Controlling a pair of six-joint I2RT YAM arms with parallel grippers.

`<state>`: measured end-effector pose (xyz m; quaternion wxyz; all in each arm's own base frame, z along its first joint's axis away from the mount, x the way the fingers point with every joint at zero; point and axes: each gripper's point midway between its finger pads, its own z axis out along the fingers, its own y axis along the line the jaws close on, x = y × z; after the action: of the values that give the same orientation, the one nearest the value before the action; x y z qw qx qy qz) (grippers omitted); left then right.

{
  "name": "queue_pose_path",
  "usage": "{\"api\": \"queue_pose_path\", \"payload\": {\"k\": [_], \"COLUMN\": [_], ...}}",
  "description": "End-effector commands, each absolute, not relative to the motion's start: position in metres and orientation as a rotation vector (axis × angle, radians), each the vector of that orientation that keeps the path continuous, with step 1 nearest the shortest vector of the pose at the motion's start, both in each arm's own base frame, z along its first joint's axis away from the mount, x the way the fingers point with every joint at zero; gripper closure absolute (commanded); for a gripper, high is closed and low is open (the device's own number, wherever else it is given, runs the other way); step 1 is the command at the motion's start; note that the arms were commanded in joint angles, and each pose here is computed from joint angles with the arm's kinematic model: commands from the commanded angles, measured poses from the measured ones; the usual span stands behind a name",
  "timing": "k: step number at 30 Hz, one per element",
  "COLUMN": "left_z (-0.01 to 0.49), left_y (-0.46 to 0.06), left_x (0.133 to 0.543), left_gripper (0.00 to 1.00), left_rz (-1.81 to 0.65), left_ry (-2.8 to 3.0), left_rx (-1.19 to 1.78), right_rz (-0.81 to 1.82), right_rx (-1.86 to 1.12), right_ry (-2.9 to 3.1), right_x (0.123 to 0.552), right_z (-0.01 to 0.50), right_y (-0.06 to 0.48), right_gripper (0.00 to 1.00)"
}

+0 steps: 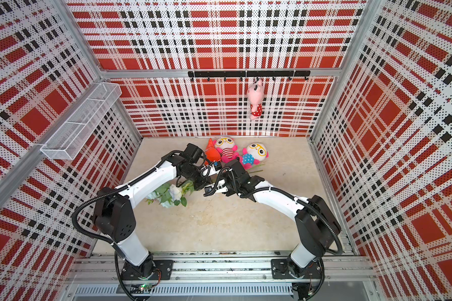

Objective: Wrap bouquets with tape
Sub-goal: Wrap the tape around the bouquet.

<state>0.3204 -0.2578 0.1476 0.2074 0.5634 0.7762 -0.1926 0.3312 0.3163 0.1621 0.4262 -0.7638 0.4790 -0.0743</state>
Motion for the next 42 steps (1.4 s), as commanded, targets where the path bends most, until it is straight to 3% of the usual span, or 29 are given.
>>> {"api": "queue_pose_path", "payload": {"k": [1, 8, 12, 17, 20, 26, 31, 36, 39, 42], "left_z": [0.153, 0.149, 0.146, 0.144, 0.146, 0.151, 0.156, 0.157, 0.159, 0.161], "left_y": [-0.263, -0.265, -0.264, -0.263, -0.263, -0.263, -0.264, -0.265, -0.265, -0.266], "left_x": [0.318, 0.316, 0.316, 0.317, 0.319, 0.323, 0.329, 0.327, 0.326, 0.325], "left_gripper": [1.0, 1.0, 1.0, 1.0, 1.0, 1.0, 1.0, 1.0, 1.0, 1.0], "left_rz": [-0.551, -0.586, -0.585, -0.595, -0.6, -0.589, -0.582, -0.586, -0.584, -0.582], "left_ry": [2.099, 2.109, 2.118, 2.12, 2.12, 2.116, 2.105, 2.103, 2.096, 2.085], "left_rx": [1.62, 1.631, 1.635, 1.633, 1.622, 1.599, 1.562, 1.561, 1.565, 1.572], "right_rz": [-0.188, -0.202, -0.258, -0.165, 0.028, 0.649, 1.029, 1.181, 1.202, 1.168], "right_rx": [-1.843, -1.798, -1.709, -1.582, -1.506, -1.094, -0.663, -0.471, -0.47, -0.451], "right_ry": [1.239, 1.214, 1.207, 1.134, 1.173, 1.18, 1.286, 1.287, 1.326, 1.339], "right_x": [0.324, 0.325, 0.328, 0.299, 0.271, 0.212, 0.221, 0.253, 0.275, 0.291], "right_z": [0.171, 0.175, 0.187, 0.22, 0.228, 0.233, 0.236, 0.227, 0.214, 0.207], "right_y": [0.306, 0.308, 0.3, 0.291, 0.289, 0.289, 0.28, 0.282, 0.294, 0.297], "right_gripper": [0.53, 0.47, 0.38, 0.26, 0.24, 0.24, 0.32, 0.37, 0.46, 0.44]}}
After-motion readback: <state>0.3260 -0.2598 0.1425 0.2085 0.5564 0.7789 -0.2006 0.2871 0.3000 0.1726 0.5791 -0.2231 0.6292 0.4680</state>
